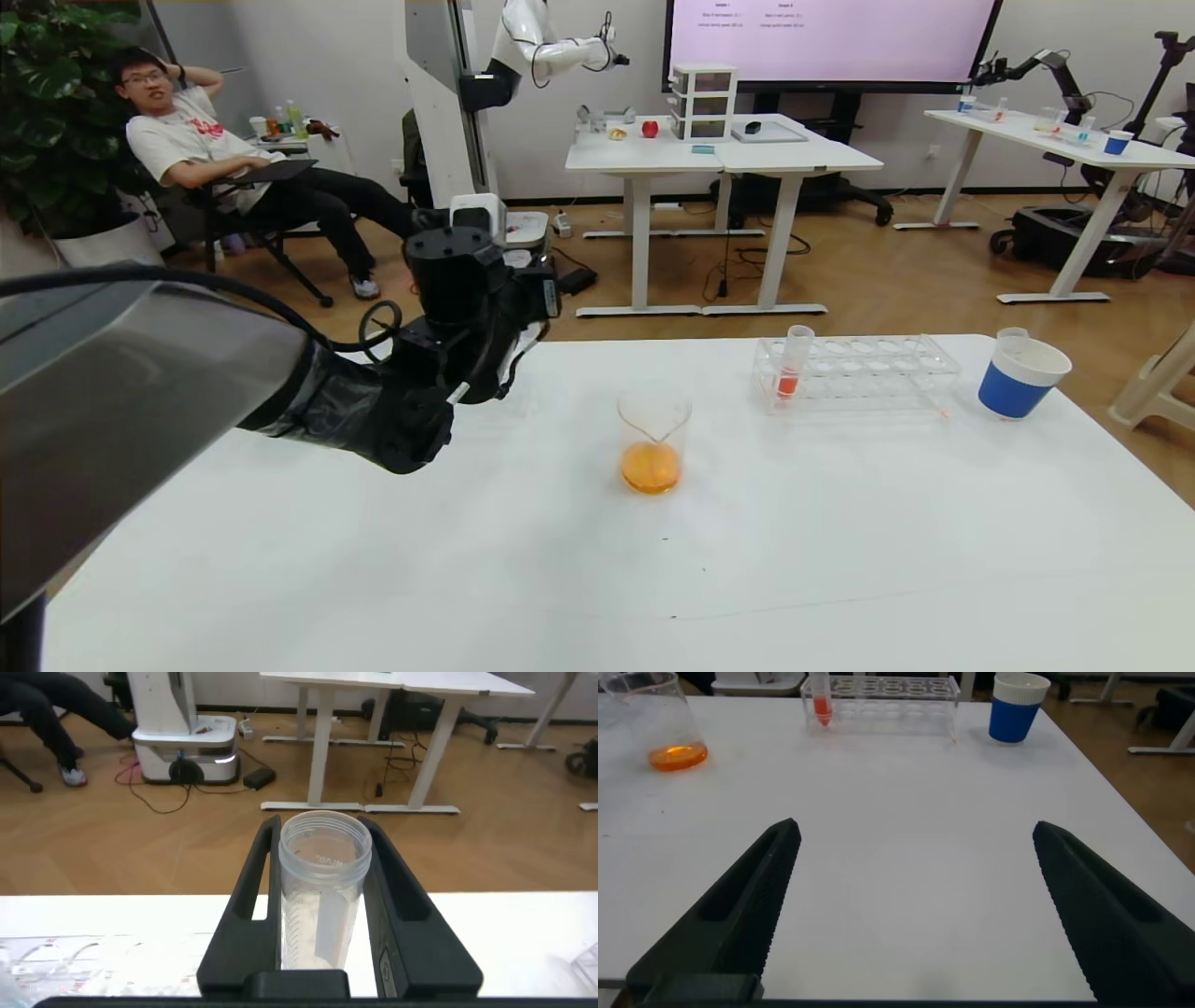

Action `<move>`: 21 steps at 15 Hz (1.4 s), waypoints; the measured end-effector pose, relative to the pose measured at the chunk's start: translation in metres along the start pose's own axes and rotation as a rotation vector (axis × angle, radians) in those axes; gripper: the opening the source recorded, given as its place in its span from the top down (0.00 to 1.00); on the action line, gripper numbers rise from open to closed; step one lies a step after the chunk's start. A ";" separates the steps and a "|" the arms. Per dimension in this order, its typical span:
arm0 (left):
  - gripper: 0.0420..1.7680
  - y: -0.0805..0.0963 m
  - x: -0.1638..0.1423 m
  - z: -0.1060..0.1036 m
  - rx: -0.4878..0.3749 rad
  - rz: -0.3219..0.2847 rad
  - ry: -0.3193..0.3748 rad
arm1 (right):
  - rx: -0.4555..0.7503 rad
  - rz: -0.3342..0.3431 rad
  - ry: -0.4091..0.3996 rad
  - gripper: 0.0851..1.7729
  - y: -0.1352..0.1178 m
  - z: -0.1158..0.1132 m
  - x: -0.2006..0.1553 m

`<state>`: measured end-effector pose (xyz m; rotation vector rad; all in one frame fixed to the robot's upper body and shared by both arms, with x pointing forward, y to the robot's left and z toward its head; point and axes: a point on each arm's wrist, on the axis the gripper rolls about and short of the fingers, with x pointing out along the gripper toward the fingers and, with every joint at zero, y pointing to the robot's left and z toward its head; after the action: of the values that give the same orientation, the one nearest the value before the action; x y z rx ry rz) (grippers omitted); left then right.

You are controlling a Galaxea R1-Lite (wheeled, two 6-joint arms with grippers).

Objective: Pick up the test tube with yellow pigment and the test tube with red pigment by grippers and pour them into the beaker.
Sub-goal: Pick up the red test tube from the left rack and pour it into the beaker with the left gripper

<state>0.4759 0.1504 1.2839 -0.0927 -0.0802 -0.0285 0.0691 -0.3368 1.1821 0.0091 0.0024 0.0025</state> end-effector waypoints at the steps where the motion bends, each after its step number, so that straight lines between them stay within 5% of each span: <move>1: 0.72 0.011 0.003 0.006 -0.004 0.023 -0.012 | 0.000 0.000 0.000 0.02 0.000 0.000 0.000; 4: 0.72 0.058 0.011 0.027 -0.002 0.083 -0.051 | 0.000 0.000 0.000 0.02 0.000 0.000 0.000; 8: 0.72 0.147 0.010 0.055 0.024 0.136 -0.080 | 0.000 0.000 0.000 0.02 0.000 0.000 0.000; 13: 0.72 0.239 -0.004 0.065 0.055 0.245 -0.085 | 0.000 0.000 0.000 0.02 0.000 0.000 0.000; 21: 0.72 0.277 0.002 0.022 0.073 0.323 -0.073 | 0.000 0.000 0.000 0.02 0.000 0.000 0.000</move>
<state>0.4851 0.4278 1.2808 -0.0332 -0.1384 0.3004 0.0691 -0.3368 1.1821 0.0091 0.0024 0.0028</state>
